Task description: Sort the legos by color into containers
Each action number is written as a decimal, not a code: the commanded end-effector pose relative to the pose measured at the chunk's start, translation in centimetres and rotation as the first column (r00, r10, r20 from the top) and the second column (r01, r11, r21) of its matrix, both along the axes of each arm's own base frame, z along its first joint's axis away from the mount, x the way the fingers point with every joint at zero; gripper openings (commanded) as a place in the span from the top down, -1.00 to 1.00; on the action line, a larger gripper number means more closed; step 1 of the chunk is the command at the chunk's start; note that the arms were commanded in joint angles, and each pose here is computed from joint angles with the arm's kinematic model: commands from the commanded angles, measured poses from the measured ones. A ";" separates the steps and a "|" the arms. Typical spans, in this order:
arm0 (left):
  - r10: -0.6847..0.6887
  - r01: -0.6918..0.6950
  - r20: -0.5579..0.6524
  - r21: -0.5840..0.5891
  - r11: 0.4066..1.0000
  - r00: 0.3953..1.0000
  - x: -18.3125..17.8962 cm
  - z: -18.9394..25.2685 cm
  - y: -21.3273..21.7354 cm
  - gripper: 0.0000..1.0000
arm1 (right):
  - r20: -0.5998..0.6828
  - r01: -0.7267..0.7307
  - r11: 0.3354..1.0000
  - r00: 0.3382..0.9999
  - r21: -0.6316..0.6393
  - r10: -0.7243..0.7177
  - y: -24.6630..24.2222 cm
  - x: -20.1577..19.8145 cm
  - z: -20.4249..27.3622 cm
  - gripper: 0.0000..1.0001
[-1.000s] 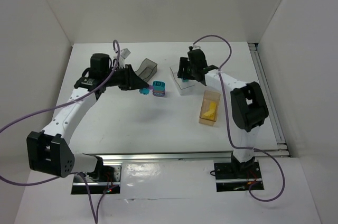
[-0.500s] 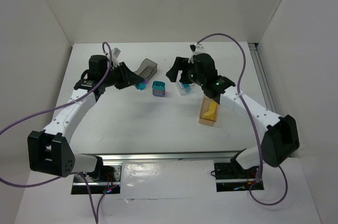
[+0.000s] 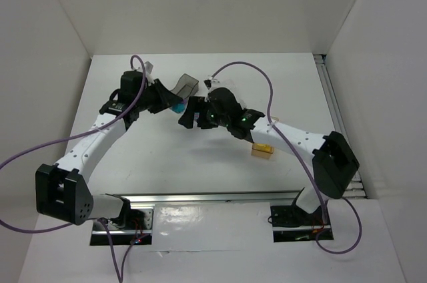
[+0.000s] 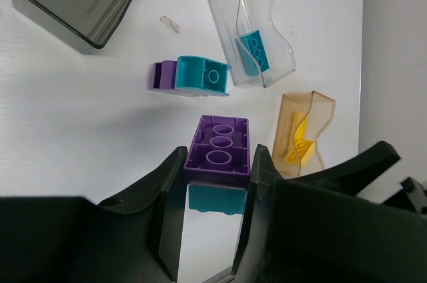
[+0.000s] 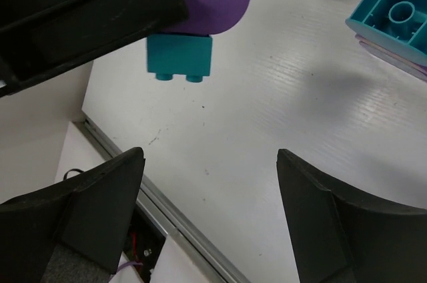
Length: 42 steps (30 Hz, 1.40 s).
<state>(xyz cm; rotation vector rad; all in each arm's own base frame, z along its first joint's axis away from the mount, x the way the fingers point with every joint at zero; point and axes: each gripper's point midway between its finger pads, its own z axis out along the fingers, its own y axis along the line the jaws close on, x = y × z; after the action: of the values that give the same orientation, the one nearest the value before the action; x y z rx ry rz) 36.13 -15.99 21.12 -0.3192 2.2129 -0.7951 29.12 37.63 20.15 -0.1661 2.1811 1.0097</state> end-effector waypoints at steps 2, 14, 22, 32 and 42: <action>0.024 -0.023 0.050 -0.013 1.000 0.998 0.3 2.0 0.2 1.00 | 0.078 -0.013 0.995 0.997 0.096 0.005 2.4 1.7 3.5 -0.70; -0.018 0.019 0.048 -0.004 1.000 0.999 -0.2 1.8 -0.2 1.00 | 0.070 -0.058 0.991 0.996 0.123 0.050 5.0 4.5 2.2 -0.40; -0.040 0.040 0.050 -0.007 0.999 0.998 -0.4 1.9 -0.4 1.00 | 0.098 -0.004 0.990 0.995 0.139 -0.010 4.9 5.7 2.6 0.45; 0.001 -0.001 0.023 0.007 1.000 1.000 1.6 1.3 0.4 1.00 | 0.090 0.068 0.998 0.994 -0.007 -0.067 1.3 4.8 0.1 0.77; 0.033 -0.034 0.010 0.061 0.998 0.999 7.0 0.6 0.2 1.00 | 0.169 0.223 0.969 0.965 -0.111 -0.202 -5.2 5.4 2.1 0.77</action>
<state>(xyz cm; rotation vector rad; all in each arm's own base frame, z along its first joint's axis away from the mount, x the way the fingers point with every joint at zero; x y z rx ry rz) 41.81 -15.95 20.86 -0.3448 2.2384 -0.7347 33.61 35.44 20.08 -0.1086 2.1234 0.8107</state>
